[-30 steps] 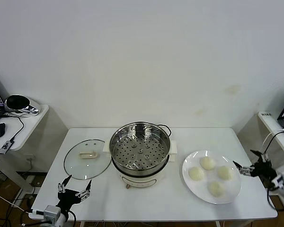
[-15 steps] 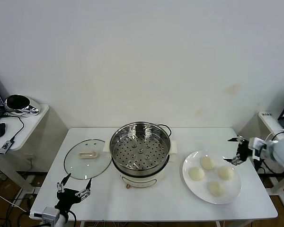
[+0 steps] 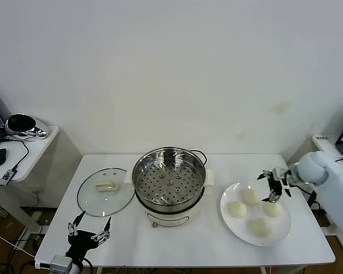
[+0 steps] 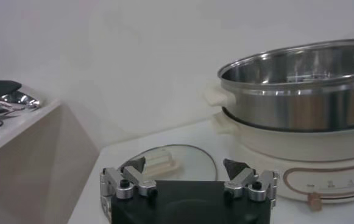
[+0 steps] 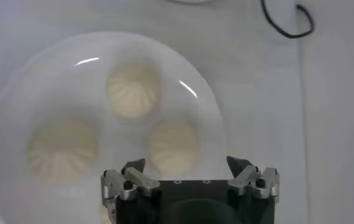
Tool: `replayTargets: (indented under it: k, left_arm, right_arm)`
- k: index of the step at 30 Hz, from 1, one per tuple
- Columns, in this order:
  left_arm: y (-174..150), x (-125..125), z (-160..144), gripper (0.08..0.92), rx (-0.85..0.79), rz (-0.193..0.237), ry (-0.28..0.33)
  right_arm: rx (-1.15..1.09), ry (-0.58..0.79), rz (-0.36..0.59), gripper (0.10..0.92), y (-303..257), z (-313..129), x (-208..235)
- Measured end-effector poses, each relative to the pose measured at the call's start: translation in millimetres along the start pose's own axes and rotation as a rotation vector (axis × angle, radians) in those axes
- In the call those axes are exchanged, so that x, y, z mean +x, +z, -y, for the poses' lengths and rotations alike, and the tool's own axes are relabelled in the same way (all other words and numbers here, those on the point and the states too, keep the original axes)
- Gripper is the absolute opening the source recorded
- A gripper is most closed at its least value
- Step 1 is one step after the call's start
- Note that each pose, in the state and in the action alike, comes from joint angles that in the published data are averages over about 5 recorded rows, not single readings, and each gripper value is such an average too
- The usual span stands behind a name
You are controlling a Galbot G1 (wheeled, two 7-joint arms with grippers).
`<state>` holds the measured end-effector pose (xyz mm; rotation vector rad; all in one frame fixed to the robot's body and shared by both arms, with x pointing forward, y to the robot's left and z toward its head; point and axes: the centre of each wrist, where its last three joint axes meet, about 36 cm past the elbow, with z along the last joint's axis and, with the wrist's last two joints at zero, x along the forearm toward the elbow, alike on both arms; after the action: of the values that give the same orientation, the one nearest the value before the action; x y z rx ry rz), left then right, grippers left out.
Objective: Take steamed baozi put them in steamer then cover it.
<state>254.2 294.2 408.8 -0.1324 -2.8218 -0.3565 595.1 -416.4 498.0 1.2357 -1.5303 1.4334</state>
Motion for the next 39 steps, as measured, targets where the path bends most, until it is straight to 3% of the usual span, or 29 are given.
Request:
replayTargets:
  k: [16,29,39]
  left_arm:
    - [-7.9,8.4,0.8,0.823,-0.007,0.013,0.001]
    - [-4.9,9.6,4.4,0.823,0.001,0.003,0.004]
    - [-4.6,10.2,5.7,0.823,0.0,-0.001,0.005]
  right_arm:
    - [0.047,-0.069,-0.07,0.823,-22.8,12.9,-60.0]
    - [0.027,-0.074,-0.099,0.819,-23.7,17.5,-72.0]
    - [0.006,-0.078,-0.095,0.599,-20.8,15.8,-70.9]
